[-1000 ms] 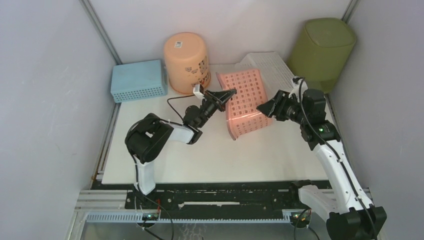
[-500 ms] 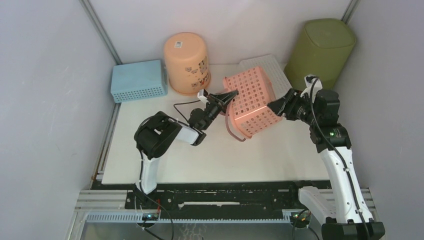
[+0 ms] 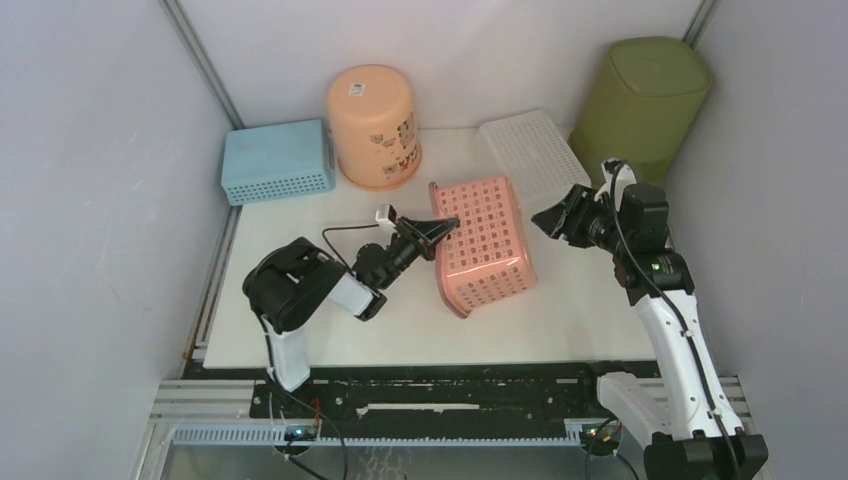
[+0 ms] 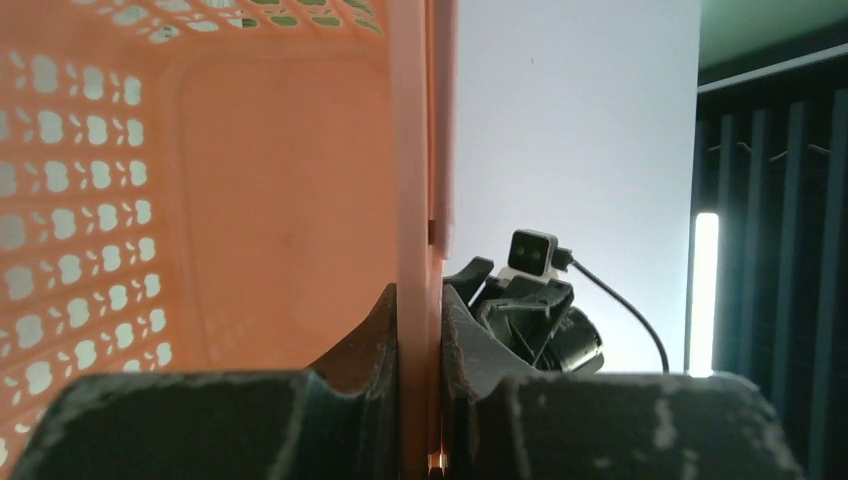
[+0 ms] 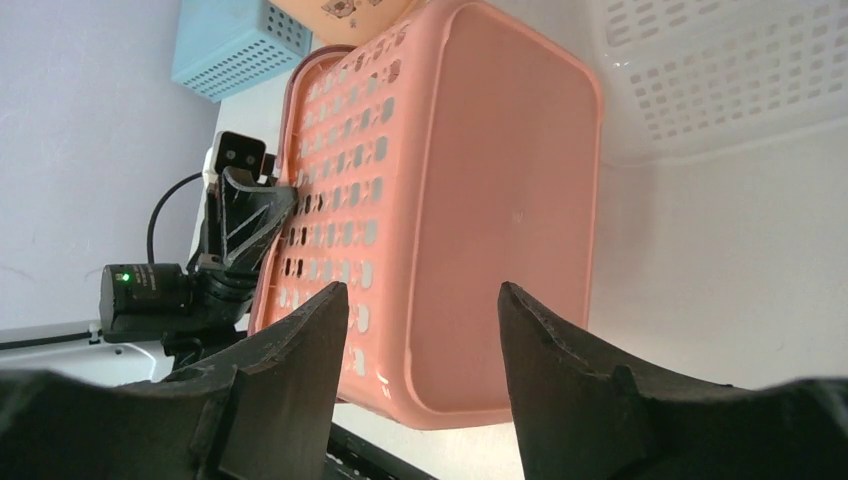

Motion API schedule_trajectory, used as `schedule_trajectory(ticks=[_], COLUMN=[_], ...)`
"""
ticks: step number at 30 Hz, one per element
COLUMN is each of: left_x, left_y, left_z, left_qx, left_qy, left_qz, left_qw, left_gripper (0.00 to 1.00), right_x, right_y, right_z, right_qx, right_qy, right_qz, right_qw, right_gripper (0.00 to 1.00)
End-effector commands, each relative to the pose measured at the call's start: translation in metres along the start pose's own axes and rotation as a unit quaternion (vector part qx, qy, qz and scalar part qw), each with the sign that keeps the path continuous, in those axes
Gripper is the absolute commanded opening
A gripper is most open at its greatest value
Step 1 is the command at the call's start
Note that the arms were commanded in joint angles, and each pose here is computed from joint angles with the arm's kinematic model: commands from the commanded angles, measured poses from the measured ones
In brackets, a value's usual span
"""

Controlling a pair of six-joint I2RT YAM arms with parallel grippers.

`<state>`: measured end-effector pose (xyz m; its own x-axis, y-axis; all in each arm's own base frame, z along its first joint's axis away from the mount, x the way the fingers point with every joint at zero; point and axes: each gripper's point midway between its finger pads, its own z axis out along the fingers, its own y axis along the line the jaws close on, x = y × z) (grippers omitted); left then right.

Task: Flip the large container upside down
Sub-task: Turn the container upside down at the center of the board.

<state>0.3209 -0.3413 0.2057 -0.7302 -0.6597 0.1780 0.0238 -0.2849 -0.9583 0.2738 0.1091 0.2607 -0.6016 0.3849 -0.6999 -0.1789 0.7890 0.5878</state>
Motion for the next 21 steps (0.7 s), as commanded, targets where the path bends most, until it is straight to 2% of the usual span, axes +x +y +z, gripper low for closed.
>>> schedule_trajectory(ticks=[1,6,12,17,18,19,21], left_x=[0.011,0.004,-0.006,-0.017,-0.018,-0.018,-0.018], left_y=[0.001,0.033,0.05,0.095,0.103,0.112,0.128], left_z=[-0.023,-0.05,-0.068,-0.087,-0.089,-0.093,-0.098], left_qx=[-0.01,-0.062,-0.09,-0.157,-0.168,-0.18,-0.203], left_qy=[0.024,0.007,-0.008,-0.004,0.001,0.007,0.017], left_qz=[0.055,0.063,0.087,0.075,0.071,0.065,0.047], left_qw=[0.998,0.996,0.992,0.985,0.983,0.981,0.978], left_gripper=[0.0,0.0,0.0,0.01,0.02,0.08,0.28], right_x=[-0.007,0.001,0.017,0.035,0.038,0.041,0.044], right_y=[0.01,0.018,0.024,0.032,0.032,0.034,0.038], right_z=[0.004,0.013,0.025,0.036,0.038,0.039,0.042], right_qx=[-0.015,-0.023,-0.02,-0.029,-0.027,-0.028,-0.033], right_qy=[-0.015,-0.001,0.026,0.059,0.062,0.066,0.072], right_qz=[-0.018,-0.023,-0.04,-0.056,-0.058,-0.062,-0.065], right_qw=[1.0,0.999,0.999,0.996,0.996,0.996,0.995], right_gripper=[0.65,0.65,0.65,0.65,0.65,0.65,0.65])
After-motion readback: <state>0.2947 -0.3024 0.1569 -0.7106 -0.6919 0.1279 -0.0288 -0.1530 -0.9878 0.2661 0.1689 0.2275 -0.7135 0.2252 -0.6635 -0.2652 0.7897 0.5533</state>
